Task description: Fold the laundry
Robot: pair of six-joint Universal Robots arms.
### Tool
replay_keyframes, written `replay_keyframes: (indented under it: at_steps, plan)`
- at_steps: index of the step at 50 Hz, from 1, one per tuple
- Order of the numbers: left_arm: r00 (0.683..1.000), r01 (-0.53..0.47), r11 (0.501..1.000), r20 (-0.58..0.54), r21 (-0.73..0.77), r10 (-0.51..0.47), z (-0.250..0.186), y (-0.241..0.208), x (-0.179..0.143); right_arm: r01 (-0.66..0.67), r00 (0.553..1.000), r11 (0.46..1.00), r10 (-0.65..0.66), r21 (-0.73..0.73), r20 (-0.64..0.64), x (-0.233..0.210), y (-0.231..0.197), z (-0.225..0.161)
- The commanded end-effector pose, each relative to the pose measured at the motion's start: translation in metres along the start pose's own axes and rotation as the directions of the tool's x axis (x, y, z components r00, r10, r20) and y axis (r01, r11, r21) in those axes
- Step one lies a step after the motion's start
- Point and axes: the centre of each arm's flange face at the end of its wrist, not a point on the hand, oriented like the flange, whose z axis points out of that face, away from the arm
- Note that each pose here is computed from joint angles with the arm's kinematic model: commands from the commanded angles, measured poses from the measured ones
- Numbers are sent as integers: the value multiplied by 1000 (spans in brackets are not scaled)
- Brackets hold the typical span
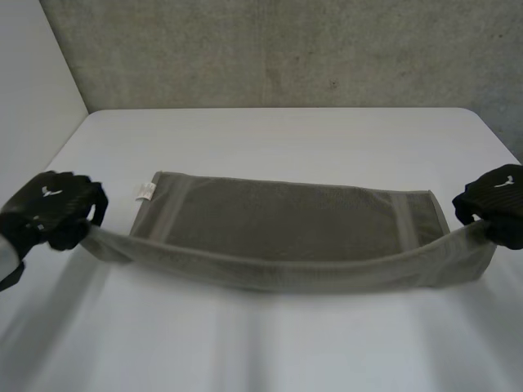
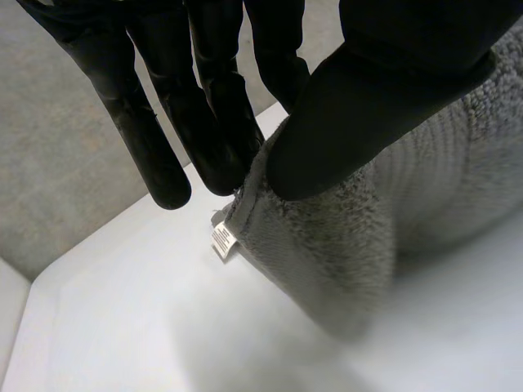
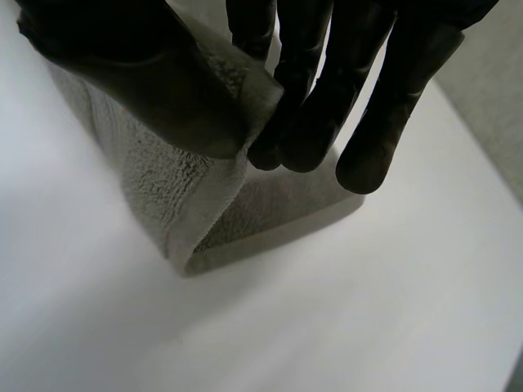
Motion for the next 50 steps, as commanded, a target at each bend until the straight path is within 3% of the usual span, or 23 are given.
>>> replay_keyframes:
  at_steps: [1, 7, 21, 31, 50]
  plan:
    - [996, -87, 996, 11, 31, 86, 69, 13, 5, -41, 996, 997, 35, -70, -83, 12, 11, 61]
    - [985, -127, 991, 121, 38, 122, 122, 18, -14, -114, 976, 993, 113, 3, -186, 23, 16, 92]
    - [970, -214, 956, 162, 202, 183, 182, -2, -20, -105, 898, 974, 179, 199, -403, 42, -1, 117]
    - [971, -221, 949, 146, 223, 191, 203, 8, -13, -99, 881, 978, 173, 185, -440, 42, -1, 132]
    - [974, -210, 958, 131, 194, 187, 223, 37, -4, -113, 889, 984, 164, 140, -428, 32, 12, 163]
